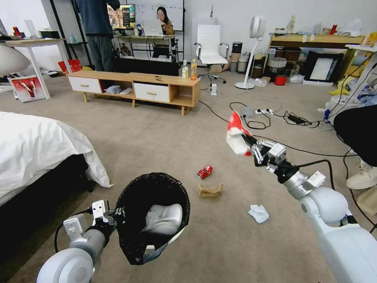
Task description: Pick up the trash bin and place the garbage on the floor into it.
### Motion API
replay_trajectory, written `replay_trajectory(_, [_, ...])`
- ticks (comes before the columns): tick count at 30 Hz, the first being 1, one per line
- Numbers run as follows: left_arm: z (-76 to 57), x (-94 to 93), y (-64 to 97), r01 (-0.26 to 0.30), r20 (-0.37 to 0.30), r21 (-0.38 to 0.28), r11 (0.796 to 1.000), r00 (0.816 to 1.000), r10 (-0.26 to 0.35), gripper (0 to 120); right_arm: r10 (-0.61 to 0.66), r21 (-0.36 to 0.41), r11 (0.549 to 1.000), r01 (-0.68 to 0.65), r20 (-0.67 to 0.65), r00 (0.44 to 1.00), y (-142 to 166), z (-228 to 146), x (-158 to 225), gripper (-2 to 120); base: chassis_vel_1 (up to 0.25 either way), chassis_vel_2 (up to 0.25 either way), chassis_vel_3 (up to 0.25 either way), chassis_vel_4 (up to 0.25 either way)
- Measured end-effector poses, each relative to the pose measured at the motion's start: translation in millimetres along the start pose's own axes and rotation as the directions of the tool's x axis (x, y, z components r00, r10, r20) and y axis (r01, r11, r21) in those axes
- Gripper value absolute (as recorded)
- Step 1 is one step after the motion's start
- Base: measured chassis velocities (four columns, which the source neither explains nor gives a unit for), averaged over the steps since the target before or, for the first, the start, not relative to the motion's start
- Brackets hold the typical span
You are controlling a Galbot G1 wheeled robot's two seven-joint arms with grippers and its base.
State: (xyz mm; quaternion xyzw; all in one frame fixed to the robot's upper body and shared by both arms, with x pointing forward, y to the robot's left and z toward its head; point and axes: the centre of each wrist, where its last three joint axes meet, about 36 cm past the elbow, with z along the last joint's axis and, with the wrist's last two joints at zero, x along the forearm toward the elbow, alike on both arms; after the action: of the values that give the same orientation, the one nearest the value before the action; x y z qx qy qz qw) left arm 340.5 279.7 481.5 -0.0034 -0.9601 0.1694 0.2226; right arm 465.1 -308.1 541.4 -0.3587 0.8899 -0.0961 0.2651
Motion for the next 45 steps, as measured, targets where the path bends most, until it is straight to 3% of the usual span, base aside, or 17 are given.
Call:
replay_trajectory(9, [5.0, -3.5, -2.3, -0.006, -0.022, -0.008, 1.0, 1.0, 0.006, 3, -0.149, -0.112, 0.981, 0.157, 0.077, 0.986, 45.6, -28.6, -25.0, 0, 0.0, 0.0, 0.0, 0.0])
replay_trajectory(25, [5.9, -22.1, -10.4, -0.034, -0.045, -0.025, 0.999, 0.998, 0.033, 3, -0.276, -0.331, 0.9, 0.283, 0.069, 0.959, 116.5, -3.1, -29.3, 0, 0.0, 0.0, 0.0, 0.0])
replay_trajectory(45, [1.8, -33.2, -20.0, -0.068, -0.039, -0.028, 0.997, 0.997, 0.067, 3, -0.288, -0.356, 0.9, 0.251, -0.055, 0.956, 124.1, 39.9, -7.4, 0, 0.0, 0.0, 0.0, 0.0])
